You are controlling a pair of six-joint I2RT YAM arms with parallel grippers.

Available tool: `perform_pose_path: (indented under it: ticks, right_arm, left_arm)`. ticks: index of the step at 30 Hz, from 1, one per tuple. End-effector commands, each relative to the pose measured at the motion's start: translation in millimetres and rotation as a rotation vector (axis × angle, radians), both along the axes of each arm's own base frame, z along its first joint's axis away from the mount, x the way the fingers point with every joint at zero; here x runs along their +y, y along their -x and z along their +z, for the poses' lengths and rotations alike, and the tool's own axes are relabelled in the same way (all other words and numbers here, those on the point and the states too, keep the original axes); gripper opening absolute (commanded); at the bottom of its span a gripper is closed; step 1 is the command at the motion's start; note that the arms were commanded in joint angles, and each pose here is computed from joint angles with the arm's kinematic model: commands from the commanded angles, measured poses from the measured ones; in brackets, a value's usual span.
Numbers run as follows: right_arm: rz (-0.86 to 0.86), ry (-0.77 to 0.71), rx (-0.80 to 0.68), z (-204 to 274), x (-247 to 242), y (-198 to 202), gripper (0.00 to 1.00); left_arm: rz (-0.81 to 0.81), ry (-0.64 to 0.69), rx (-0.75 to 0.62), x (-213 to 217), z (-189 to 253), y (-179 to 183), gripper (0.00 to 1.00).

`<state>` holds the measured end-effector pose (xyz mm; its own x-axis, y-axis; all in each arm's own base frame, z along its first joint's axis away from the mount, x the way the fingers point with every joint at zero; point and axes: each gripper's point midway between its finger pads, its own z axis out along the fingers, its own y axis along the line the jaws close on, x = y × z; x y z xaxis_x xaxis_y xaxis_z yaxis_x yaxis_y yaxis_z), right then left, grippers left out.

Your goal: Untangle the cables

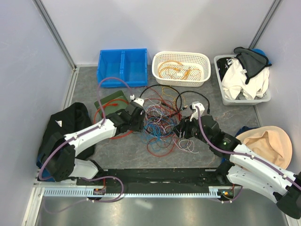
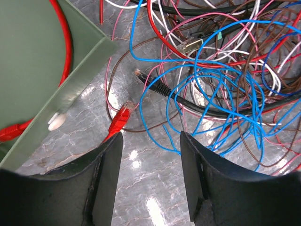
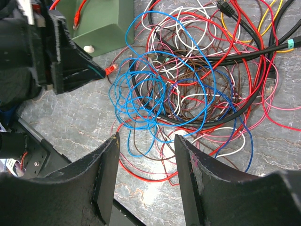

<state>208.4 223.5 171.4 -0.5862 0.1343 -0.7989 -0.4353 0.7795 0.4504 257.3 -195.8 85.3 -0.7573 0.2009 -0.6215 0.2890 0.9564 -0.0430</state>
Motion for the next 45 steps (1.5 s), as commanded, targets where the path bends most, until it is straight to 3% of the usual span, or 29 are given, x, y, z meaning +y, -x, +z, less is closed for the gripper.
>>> perform_pose_path:
  ticks: [1,4,10,17,29,37,45]
  right_arm:
    - [0.0,-0.04,-0.031,10.5,2.4,-1.3,0.57]
    - [0.0,-0.039,-0.027,8.8,2.8,-1.2,0.57]
    - [0.002,-0.04,-0.022,6.5,2.6,-0.1,0.57]
    - [0.0,-0.029,-0.011,2.2,3.5,-1.7,0.57]
    - [0.005,-0.029,-0.003,-0.2,5.2,-1.7,0.57]
    - [0.009,-0.029,0.001,-1.1,6.0,-1.0,0.57]
    - [0.013,-0.038,-0.001,2.6,7.6,-0.9,0.57]
  left_arm:
    - [0.022,0.028,-0.008,-8.8,-6.5,-9.6,0.61]
    - [0.115,0.002,0.016,6.0,-19.3,-15.3,0.66]
    - [0.24,0.013,0.082,33.8,-43.9,-24.9,0.64]
    - [0.239,0.09,0.125,36.2,-54.9,-21.8,0.54]
    - [0.205,0.131,0.14,31.4,-54.7,-12.0,0.56]
    - [0.192,0.158,0.134,27.5,-51.2,-11.2,0.28]
    - [0.155,0.19,-0.004,25.8,15.2,-26.8,0.17]
